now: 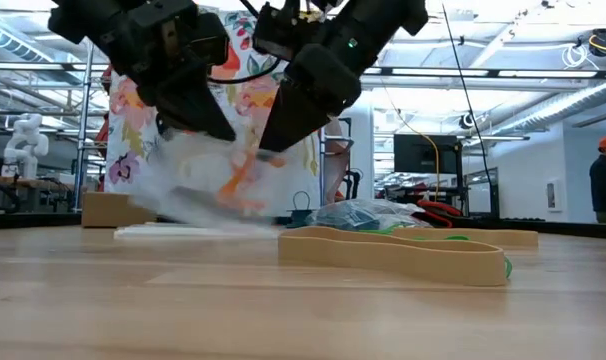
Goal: Sort rubber bands
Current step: Put the orange rubber band into the transparent zip bag
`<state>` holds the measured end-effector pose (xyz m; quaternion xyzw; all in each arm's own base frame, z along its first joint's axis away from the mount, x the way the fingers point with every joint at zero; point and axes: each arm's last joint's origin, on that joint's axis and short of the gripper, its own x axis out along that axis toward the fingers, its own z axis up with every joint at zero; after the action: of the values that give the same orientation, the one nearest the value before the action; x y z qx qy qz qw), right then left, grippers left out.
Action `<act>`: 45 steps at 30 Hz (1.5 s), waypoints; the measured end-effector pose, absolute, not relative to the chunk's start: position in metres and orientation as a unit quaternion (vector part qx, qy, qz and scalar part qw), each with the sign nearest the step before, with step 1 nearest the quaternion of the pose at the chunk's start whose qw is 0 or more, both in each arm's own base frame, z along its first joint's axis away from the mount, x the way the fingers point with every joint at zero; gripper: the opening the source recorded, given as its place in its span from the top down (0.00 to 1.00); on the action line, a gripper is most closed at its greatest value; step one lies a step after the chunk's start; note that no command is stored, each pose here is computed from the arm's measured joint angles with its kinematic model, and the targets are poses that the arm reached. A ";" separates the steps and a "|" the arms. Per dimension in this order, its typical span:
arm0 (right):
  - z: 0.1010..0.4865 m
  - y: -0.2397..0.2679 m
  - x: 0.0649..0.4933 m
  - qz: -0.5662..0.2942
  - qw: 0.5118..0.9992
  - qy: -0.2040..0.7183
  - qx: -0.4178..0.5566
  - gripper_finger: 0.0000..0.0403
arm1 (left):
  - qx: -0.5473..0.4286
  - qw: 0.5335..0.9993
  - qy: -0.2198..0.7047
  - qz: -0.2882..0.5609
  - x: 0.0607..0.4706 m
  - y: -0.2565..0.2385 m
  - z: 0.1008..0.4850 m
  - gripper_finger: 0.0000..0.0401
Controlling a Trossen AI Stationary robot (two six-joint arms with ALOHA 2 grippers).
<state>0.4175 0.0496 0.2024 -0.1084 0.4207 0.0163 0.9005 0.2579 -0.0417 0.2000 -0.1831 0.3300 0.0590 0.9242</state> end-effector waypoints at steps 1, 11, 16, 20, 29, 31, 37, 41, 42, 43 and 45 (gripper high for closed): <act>0.202 0.049 0.417 0.030 0.901 0.422 -0.099 1.00 | -0.182 0.926 0.326 0.064 0.258 -0.039 0.202 0.97; 0.208 0.028 0.425 0.010 0.916 0.387 -0.108 1.00 | -0.199 0.927 0.316 0.042 0.260 -0.031 0.205 0.97; 0.208 0.007 0.425 -0.008 0.919 0.391 -0.060 1.00 | -0.192 0.930 0.312 0.038 0.261 -0.031 0.206 0.97; 0.211 0.002 0.426 0.004 0.923 0.381 -0.049 0.95 | -0.190 0.929 0.315 0.040 0.260 -0.031 0.206 0.97; 0.232 0.003 0.416 -0.001 0.928 0.372 -0.024 0.70 | -0.178 0.922 0.337 0.063 0.257 -0.028 0.201 0.97; 0.244 0.003 0.409 -0.013 0.927 0.374 0.006 0.66 | -0.177 0.920 0.344 0.067 0.256 -0.028 0.200 0.97; 0.265 0.015 0.373 -0.036 0.892 0.449 0.041 0.66 | -0.174 0.921 0.343 0.069 0.256 -0.031 0.200 0.97; 0.261 0.044 0.362 -0.051 0.872 0.487 0.027 0.68 | -0.171 0.922 0.342 0.064 0.255 -0.034 0.200 0.97; 0.257 0.051 0.361 -0.059 0.868 0.494 0.021 0.69 | -0.171 0.923 0.340 0.064 0.255 -0.035 0.201 0.97; 0.253 0.058 0.361 -0.066 0.864 0.499 0.014 0.69 | -0.171 0.923 0.339 0.063 0.255 -0.036 0.201 0.97; 0.242 0.070 0.362 -0.071 0.856 0.512 0.004 0.70 | -0.170 0.924 0.338 0.060 0.255 -0.038 0.201 0.97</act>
<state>0.3624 0.0704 0.2424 0.0044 0.5117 -0.0708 0.8563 0.2553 -0.0377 0.2010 -0.1696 0.3384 0.0603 0.9236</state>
